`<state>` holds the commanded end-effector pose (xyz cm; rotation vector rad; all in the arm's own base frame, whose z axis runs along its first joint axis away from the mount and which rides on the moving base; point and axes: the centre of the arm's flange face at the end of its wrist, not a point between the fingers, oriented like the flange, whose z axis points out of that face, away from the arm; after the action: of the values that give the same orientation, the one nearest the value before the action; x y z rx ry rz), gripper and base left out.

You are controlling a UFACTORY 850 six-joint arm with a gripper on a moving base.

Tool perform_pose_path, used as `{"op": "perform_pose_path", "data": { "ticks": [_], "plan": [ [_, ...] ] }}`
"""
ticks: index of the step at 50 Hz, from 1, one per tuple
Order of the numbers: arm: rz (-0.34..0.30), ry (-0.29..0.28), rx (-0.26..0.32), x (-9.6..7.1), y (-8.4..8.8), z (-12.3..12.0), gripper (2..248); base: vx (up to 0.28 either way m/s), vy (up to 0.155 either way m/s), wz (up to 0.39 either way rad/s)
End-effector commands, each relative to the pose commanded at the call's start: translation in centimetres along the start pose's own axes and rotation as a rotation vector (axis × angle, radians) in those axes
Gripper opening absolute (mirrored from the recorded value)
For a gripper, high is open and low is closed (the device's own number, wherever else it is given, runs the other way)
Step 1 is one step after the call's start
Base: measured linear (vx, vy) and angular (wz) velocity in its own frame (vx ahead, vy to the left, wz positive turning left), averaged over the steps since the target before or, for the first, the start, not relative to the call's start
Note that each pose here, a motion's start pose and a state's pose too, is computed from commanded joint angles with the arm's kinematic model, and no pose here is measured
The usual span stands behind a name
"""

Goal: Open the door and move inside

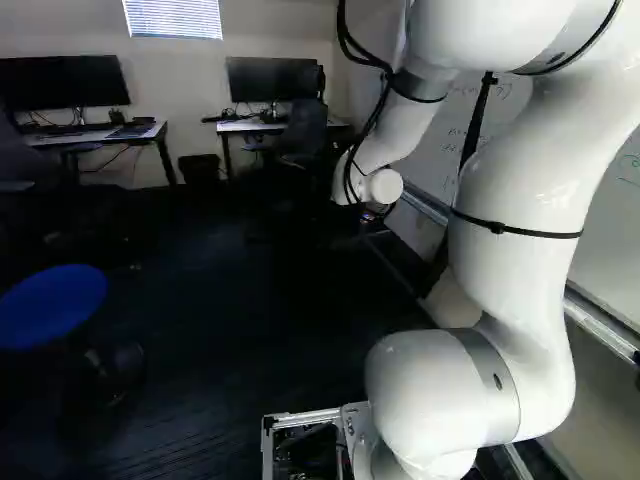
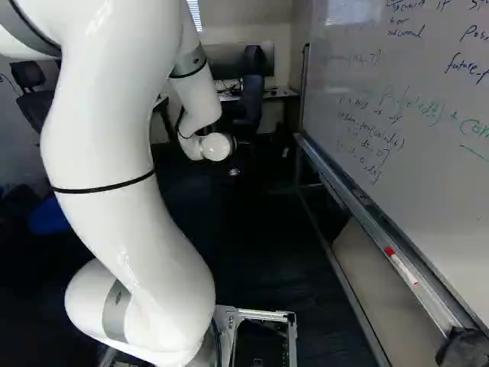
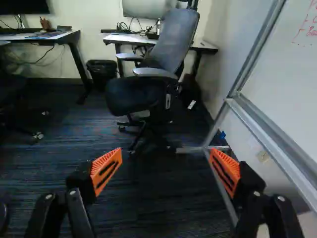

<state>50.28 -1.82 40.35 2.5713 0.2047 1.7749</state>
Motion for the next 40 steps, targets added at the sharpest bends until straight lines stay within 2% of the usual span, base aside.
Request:
{"op": "perform_pose_path", "data": {
  "ticks": [21,40],
  "plan": [
    [0.002,0.001,-0.001,-0.1,-0.1,-0.4,247,0.000,0.000,0.000],
    [0.012,0.003,-0.005,-0.7,-0.5,-2.0,247,0.000,0.000,0.000]
  ]
}}
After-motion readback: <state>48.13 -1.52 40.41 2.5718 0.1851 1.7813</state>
